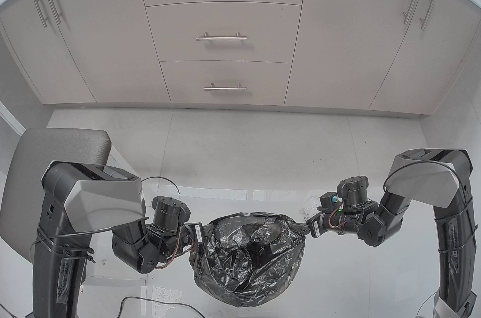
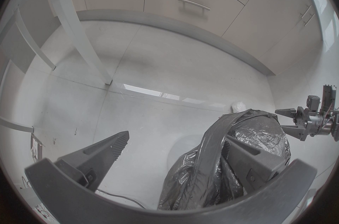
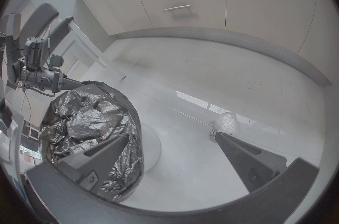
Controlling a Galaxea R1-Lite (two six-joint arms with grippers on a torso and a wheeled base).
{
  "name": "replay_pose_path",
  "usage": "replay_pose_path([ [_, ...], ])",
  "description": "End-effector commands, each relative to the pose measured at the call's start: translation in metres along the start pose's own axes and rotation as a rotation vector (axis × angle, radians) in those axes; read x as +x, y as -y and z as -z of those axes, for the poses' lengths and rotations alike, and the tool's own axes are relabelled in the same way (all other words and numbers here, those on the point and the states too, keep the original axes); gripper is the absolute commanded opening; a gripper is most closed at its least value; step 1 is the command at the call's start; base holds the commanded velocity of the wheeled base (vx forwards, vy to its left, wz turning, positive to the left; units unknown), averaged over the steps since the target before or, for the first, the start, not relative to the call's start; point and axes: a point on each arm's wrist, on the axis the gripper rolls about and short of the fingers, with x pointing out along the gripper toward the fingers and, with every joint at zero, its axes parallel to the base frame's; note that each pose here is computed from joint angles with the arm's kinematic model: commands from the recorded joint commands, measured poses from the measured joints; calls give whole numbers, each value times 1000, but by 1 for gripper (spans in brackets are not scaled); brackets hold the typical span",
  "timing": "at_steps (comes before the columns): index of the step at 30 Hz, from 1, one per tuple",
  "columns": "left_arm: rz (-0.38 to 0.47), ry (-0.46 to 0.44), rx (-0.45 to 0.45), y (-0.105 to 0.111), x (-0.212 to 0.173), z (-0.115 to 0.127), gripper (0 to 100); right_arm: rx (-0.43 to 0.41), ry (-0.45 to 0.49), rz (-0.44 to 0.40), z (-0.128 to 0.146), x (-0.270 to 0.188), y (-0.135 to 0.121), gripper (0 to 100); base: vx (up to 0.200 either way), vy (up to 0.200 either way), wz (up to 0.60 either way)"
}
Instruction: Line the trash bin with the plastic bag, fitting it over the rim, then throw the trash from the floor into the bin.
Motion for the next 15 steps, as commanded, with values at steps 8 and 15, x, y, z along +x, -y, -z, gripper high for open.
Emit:
replay_pose_path([
  [8,-1,0,0,0,0,0,100,13,-35,13,10,12,3,100,0,0,0],
  [15,-3,-3,0,-1,-1,1,100,45,-48,11,8,14,4,100,0,0,0],
])
